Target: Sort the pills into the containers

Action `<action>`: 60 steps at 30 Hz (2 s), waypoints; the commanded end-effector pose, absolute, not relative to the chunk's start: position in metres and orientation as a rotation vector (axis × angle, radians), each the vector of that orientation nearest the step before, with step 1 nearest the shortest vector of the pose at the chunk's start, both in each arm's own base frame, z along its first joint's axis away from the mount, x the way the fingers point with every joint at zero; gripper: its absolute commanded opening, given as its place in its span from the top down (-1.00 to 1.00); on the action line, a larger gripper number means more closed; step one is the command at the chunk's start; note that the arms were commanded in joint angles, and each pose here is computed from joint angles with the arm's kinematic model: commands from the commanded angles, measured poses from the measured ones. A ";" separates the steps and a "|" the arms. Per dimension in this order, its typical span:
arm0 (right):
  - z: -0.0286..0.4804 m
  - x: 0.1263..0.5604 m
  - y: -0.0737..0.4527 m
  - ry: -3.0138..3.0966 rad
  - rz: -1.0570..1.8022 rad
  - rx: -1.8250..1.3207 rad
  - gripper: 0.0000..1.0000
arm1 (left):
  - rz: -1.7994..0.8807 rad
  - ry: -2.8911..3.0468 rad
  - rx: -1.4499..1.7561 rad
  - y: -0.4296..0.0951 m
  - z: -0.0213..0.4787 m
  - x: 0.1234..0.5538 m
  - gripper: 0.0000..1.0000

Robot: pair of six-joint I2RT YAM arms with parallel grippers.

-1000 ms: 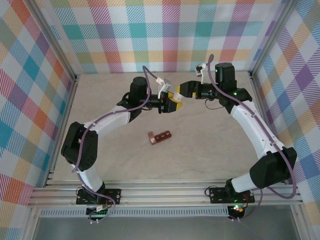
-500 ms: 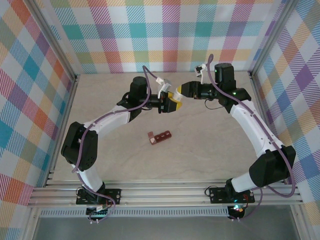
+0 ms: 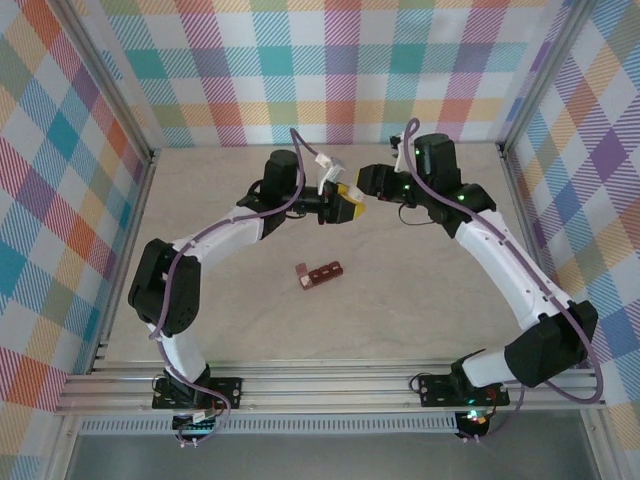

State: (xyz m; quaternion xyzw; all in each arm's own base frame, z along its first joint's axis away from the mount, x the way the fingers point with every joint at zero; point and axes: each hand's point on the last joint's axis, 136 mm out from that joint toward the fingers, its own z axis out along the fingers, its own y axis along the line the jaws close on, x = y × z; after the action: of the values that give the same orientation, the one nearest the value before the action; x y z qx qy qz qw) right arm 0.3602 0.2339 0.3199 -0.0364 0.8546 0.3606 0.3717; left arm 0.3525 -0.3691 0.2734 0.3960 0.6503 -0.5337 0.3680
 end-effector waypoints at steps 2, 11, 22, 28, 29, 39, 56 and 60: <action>0.275 0.344 0.233 2.338 0.796 0.049 0.14 | -1.332 1.546 1.035 -0.371 0.307 0.362 1.00; 0.283 0.345 0.234 2.327 0.791 0.052 0.06 | -1.334 1.553 1.029 -0.372 0.306 0.364 1.00; 0.332 0.345 0.226 2.237 0.851 0.007 -0.53 | -1.336 1.567 1.022 -0.372 0.302 0.365 1.00; 0.362 0.338 0.213 2.133 0.901 -0.088 -0.72 | -1.336 1.570 1.023 -0.372 0.302 0.363 1.00; 0.365 0.338 0.210 2.120 0.911 -0.106 -0.72 | -1.337 1.570 1.023 -0.371 0.302 0.363 1.00; 0.366 0.346 0.210 2.039 1.141 -0.380 -0.72 | -1.349 1.563 1.031 -0.371 0.305 0.360 1.00; 0.346 0.367 0.228 2.077 1.293 -0.405 -0.59 | -1.358 1.565 1.038 -0.371 0.303 0.359 1.00; 0.343 0.369 0.229 2.081 1.302 -0.399 -0.54 | -1.359 1.567 1.040 -0.371 0.301 0.358 1.00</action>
State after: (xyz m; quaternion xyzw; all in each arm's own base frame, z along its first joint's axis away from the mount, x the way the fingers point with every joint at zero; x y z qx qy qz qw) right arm 0.3654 0.2257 0.3308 -0.1370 0.8073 0.4831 0.3100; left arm 0.3620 -0.3738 0.2785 0.3961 0.6462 -0.5322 0.3773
